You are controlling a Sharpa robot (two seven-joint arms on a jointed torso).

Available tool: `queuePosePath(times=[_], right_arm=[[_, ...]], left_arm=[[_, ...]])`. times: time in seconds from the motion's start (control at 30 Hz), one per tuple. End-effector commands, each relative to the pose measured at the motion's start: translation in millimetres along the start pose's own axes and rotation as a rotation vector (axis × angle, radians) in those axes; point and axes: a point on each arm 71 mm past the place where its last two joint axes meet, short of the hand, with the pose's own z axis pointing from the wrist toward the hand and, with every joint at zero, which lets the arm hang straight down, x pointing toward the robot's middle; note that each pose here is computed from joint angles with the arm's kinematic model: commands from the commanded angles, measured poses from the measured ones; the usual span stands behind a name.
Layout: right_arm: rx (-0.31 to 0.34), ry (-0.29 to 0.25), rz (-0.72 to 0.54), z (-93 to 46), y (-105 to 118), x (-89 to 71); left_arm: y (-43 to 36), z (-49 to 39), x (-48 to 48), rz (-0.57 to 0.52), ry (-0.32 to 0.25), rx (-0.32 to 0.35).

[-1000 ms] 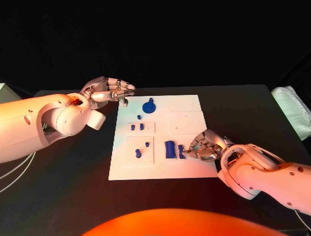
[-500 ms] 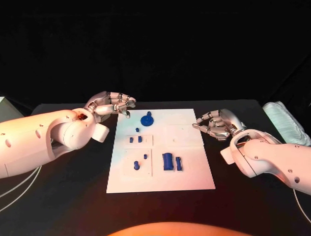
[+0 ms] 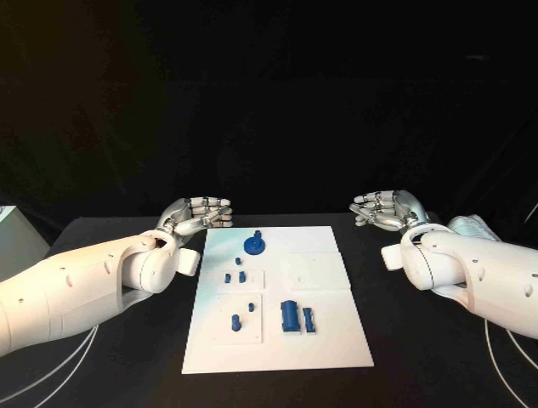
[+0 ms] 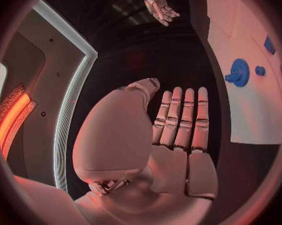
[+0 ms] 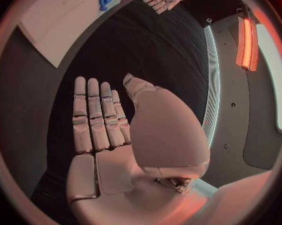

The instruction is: Assemble the parts on the task board

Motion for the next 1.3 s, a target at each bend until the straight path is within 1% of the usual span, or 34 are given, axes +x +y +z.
queuePosePath(times=[0.03,0.07,0.17,0.23,0.33,0.43,0.47,0.53,0.7,0.87,1.03,1.3], right_arm=[[-0.063,0.073,0.078,3.8,4,3.9],[-0.006,0.004,0.009,2.0,0,-0.3],[-0.008,0.003,0.02,0.0,0,2.0],[-0.01,0.002,0.036,-2.9,1,5.2],[-0.016,-0.001,0.08,-11.1,3,14.0],[-0.02,-0.006,0.133,-21.6,6,24.0],[-0.022,-0.01,0.163,-28.0,8,29.7],[-0.023,-0.015,0.208,-37.9,11,37.8],[-0.02,-0.029,0.3,-60.7,21,53.5],[-0.017,-0.035,0.34,-71.6,26,59.9],[-0.015,-0.037,0.351,-74.7,27,61.6],[-0.015,-0.037,0.351,-74.7,27,61.6]], left_arm=[[-0.4,3.4,-0.5,-0.022,-0.028,0.056],[1.7,1.2,0.0,-0.002,-0.006,0.003],[1.4,0.6,2.2,-0.001,-0.011,0.005],[1.1,-0.2,5.4,-0.001,-0.017,0.007],[-0.1,-2.7,14.3,0.001,-0.035,0.012],[-1.7,-6.1,25.0,0.003,-0.057,0.019],[-2.9,-8.4,31.4,0.004,-0.07,0.022],[-4.8,-12.2,41.0,0.006,-0.09,0.028],[-11.6,-24.7,67.0,0.014,-0.145,0.04],[-16.1,-32.9,80.9,0.02,-0.176,0.046],[-19.0,-38.1,88.7,0.023,-0.193,0.049],[-19.2,-38.4,89.3,0.023,-0.195,0.049]])
